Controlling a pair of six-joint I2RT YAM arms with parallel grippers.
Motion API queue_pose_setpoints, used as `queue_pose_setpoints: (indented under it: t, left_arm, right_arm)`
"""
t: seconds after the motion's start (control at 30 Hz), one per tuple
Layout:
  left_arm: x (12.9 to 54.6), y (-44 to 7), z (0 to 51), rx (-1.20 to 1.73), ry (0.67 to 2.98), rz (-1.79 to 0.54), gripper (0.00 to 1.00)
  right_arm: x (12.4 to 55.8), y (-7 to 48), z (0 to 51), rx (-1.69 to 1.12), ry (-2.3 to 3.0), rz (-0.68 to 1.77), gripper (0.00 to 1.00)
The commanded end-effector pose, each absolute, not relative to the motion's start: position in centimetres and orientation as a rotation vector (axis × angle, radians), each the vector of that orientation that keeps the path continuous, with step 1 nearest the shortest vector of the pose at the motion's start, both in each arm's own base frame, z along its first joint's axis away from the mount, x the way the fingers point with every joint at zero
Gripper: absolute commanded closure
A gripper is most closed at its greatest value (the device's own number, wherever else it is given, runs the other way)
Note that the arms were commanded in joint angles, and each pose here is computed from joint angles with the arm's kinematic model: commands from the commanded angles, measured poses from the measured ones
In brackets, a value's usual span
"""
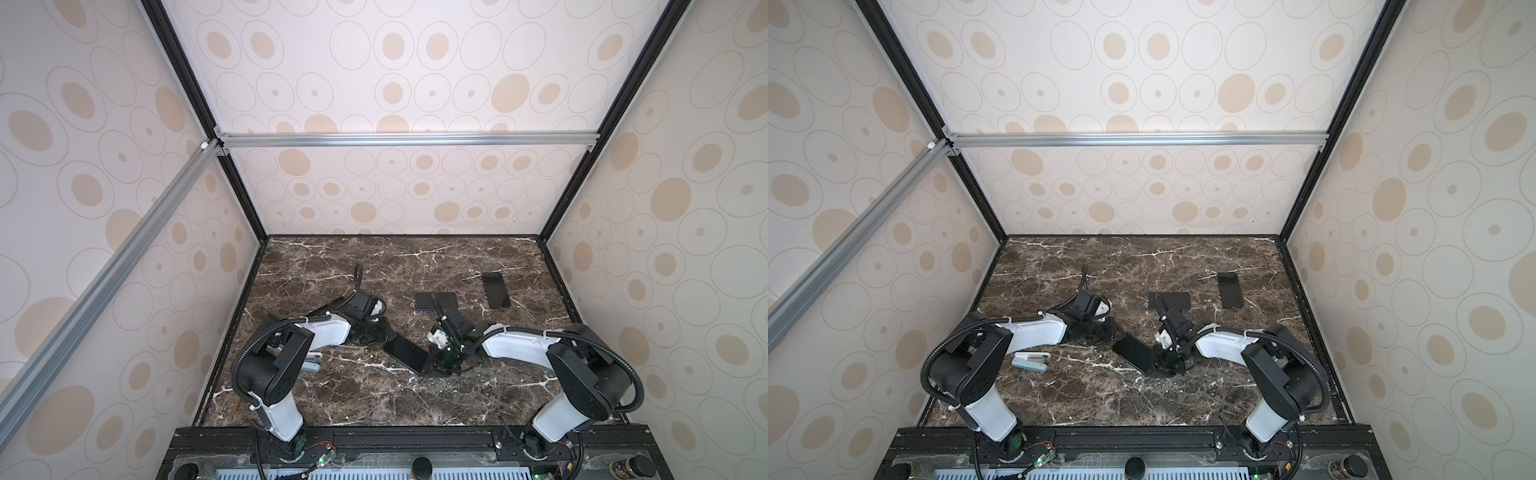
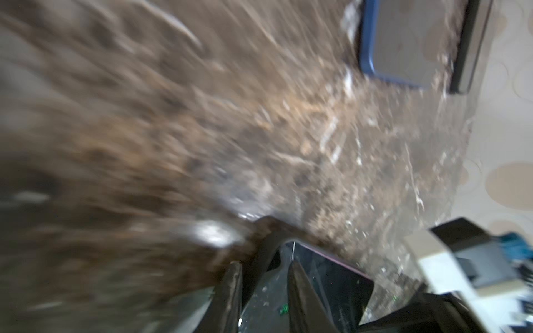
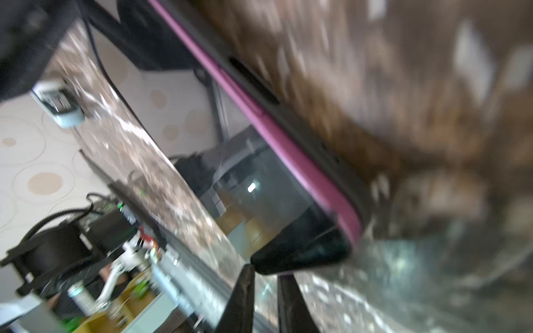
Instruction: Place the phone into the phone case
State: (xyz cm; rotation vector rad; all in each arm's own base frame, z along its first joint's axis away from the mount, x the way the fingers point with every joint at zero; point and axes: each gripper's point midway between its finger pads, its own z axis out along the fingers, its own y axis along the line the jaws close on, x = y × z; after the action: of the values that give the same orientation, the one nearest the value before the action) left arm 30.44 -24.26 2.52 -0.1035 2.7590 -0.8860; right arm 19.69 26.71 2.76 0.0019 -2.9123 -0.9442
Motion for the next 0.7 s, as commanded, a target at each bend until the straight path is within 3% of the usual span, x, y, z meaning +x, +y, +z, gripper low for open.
queue_pose_setpoints:
  t: [0.0,0.27,0.67]
  left_arm:
    - [30.0,-22.2,1.9,-0.054,2.820,-0.757,0.71]
    - [30.5,-22.2,1.9,0.000,2.801,-0.763,0.70]
    - [27.9,-22.3,0.3,0.013,2.856,-0.848,0.70]
  right_arm:
    - [22.7,25.6,3.4,0.049,-3.105,-0.847,0.82]
    - [22.1,22.8,4.5,0.057,-3.185,-0.669,0.80]
    - [24.3,25.1,4.2,0.058,-3.170,-0.720,0.84]
